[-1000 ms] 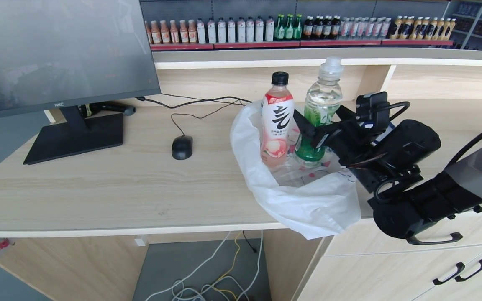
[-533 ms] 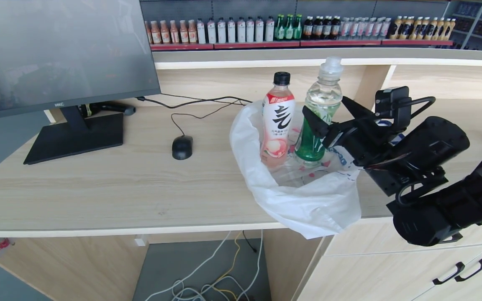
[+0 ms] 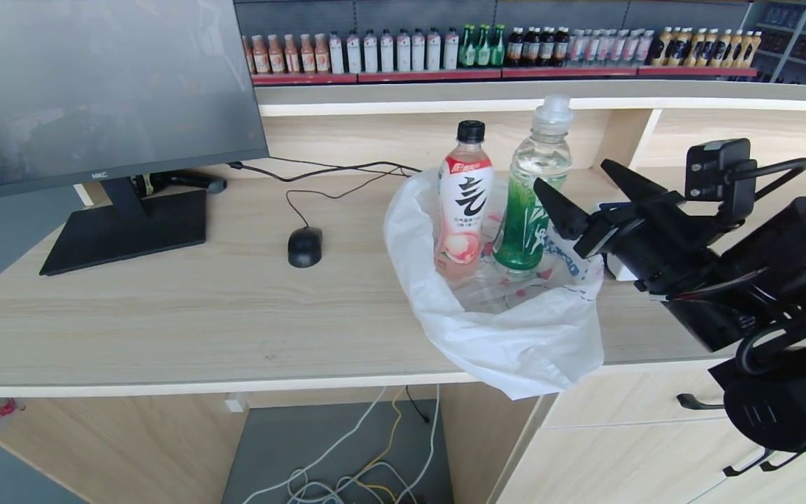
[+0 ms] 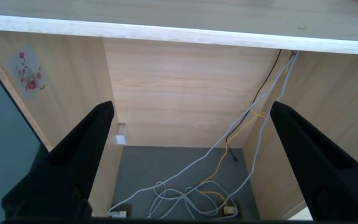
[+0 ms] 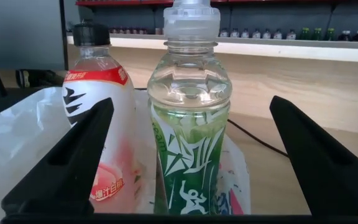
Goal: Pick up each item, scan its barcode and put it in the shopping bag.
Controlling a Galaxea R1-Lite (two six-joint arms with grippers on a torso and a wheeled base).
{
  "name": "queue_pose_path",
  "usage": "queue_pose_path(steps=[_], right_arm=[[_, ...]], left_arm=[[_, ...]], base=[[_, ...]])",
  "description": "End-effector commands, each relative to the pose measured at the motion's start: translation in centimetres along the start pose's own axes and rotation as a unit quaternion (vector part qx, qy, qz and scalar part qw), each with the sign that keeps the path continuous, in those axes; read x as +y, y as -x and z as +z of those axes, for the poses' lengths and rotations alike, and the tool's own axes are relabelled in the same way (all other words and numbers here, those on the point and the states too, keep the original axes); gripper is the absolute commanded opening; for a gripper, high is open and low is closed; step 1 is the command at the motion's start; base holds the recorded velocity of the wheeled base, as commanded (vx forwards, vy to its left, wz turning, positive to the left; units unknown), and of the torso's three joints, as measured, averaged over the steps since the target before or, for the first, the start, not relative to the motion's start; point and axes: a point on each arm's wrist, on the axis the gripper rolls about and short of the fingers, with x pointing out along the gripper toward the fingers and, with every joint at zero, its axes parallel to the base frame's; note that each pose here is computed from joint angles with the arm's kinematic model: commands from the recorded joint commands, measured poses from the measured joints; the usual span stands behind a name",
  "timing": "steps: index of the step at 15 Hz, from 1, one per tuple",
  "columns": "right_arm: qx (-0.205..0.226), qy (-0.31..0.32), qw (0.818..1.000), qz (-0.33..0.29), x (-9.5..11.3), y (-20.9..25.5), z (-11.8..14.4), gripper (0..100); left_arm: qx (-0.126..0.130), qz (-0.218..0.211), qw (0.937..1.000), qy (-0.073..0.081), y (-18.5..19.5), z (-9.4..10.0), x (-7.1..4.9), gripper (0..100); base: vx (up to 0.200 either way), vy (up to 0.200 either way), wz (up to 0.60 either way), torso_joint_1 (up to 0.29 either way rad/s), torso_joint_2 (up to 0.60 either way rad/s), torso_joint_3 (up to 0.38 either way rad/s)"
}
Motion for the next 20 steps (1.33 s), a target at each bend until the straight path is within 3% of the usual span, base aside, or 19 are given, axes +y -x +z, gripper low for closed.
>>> queue_pose_path(steps=[1,4,10,20], right_arm=[[-0.007,0.001,1.0,0.0,0.0,0.45,0.77,100],[-0.014,0.001,1.0,-0.001,-0.03,0.36,1.14,100],[-0.017,-0.001,1.0,0.0,-0.01,0.11,1.14,100],[-0.018,-0.001,1.0,0.0,-0.01,0.16,1.28,100]], left_arm=[[0.0,0.0,1.0,0.0,0.0,0.0,0.0,100],[0.0,0.0,1.0,0.001,0.0,0.0,0.0,100],[0.0,0.0,1.0,0.0,0.0,0.0,0.0,100],[0.0,0.0,1.0,0.0,0.0,0.0,0.0,100]], base=[[0.0,0.0,0.0,0.0,0.0,0.0],[-0.2,0.0,0.0,0.007,0.01,0.001],[0.0,0.0,0.0,0.0,0.0,0.0],[0.0,-0.2,0.0,0.003,0.0,0.002]])
